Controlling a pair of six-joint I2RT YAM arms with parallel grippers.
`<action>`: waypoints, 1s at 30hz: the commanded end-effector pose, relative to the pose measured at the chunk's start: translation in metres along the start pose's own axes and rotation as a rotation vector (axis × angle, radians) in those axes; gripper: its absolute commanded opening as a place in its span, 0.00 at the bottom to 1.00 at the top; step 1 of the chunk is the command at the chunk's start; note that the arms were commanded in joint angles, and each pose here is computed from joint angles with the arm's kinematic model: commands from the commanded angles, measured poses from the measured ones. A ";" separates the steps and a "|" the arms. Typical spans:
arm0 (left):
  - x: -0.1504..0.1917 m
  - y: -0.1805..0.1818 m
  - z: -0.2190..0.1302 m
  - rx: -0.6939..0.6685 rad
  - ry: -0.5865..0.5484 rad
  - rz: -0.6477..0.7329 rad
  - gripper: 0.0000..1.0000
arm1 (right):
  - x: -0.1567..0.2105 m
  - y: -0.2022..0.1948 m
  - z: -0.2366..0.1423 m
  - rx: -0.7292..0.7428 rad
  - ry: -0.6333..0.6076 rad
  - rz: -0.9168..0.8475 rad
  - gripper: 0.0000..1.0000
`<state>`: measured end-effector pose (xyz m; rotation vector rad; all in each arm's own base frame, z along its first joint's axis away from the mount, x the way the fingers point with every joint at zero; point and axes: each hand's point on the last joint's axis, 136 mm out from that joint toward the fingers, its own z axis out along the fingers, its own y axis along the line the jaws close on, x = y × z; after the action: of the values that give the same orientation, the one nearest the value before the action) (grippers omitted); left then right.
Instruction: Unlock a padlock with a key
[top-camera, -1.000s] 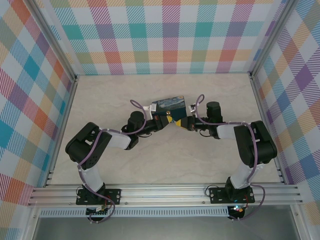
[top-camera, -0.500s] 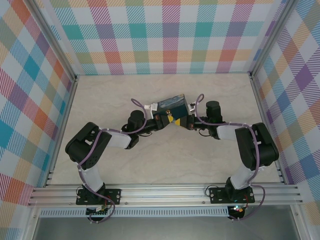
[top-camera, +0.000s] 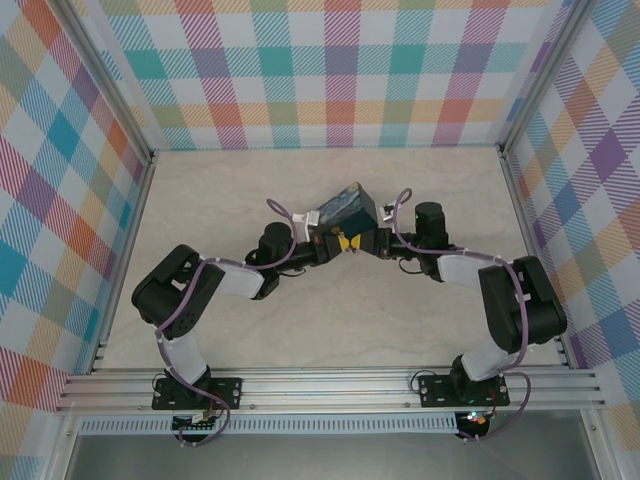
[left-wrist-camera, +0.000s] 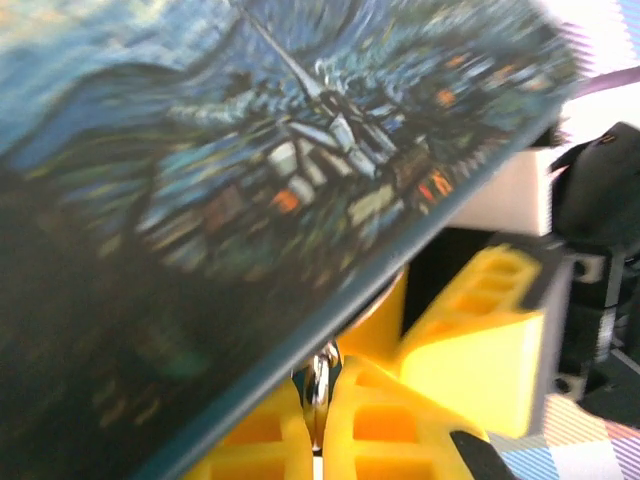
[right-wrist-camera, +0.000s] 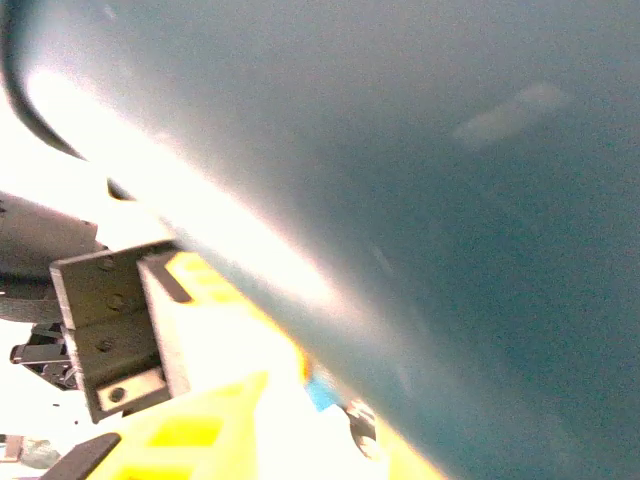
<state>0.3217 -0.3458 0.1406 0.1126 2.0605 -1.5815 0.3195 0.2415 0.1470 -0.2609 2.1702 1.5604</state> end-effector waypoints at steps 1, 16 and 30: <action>0.034 0.002 0.007 -0.002 0.112 -0.038 0.00 | -0.009 0.006 -0.012 0.040 -0.048 -0.139 0.40; 0.012 0.012 -0.002 -0.109 0.042 -0.128 0.00 | 0.022 -0.017 -0.055 0.383 -0.064 -0.369 0.56; -0.010 0.014 -0.019 -0.171 0.021 -0.400 0.00 | 0.069 0.003 -0.036 0.742 -0.116 -0.897 0.57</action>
<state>0.3220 -0.3252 0.1157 -0.2863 2.3515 -1.5562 0.2378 0.2241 0.1318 -0.7355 1.9801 0.4762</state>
